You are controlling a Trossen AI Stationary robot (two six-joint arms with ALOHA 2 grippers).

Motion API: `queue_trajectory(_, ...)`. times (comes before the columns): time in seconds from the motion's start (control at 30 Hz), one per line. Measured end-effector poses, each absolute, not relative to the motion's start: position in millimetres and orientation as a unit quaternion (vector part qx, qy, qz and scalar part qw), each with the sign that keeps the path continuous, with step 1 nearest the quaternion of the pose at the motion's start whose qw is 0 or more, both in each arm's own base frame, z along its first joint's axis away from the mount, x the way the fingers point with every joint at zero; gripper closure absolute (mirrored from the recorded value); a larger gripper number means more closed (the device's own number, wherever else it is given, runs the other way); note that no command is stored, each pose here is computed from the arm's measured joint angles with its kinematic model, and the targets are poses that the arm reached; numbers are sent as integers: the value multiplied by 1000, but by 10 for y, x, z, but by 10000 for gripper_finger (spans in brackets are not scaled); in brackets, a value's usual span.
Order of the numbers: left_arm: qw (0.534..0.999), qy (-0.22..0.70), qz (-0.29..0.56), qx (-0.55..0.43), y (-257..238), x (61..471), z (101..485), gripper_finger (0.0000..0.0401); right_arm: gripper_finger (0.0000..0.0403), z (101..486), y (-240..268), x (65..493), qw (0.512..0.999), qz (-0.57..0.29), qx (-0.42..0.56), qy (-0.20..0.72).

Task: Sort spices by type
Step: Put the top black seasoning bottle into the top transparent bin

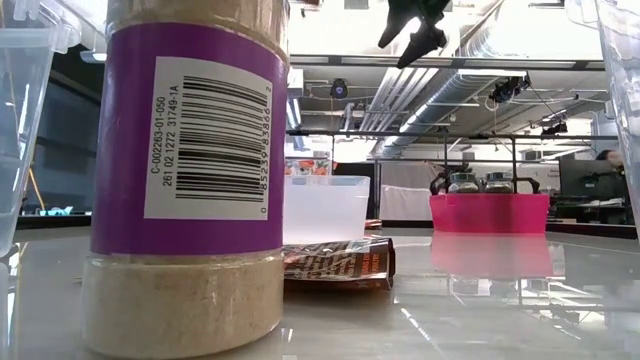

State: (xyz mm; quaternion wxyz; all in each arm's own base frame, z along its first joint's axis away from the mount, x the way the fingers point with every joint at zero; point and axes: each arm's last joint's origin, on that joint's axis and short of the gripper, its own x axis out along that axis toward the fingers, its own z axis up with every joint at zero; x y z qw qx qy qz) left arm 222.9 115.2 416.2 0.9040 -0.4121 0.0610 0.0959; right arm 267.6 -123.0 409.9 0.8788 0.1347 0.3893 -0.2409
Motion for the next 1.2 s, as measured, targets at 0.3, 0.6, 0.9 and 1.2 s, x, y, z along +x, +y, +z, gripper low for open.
queue_trajectory(0.3,920,-329,-76,-199,1023,2010,5027,242,9,4099,-1230,2677,877,-246,147,385)
queue_trajectory(0.6,820,-513,-252,-32,660,1594,5290,242,9,4100,-1231,2677,875,-252,157,382)
queue_trajectory(0.9,778,-569,-268,1,518,1505,5311,242,9,4099,-1232,2678,875,-252,157,382)
queue_trajectory(1.2,857,-484,-177,-25,616,1755,5270,242,9,4099,-1232,2678,875,-251,155,383)
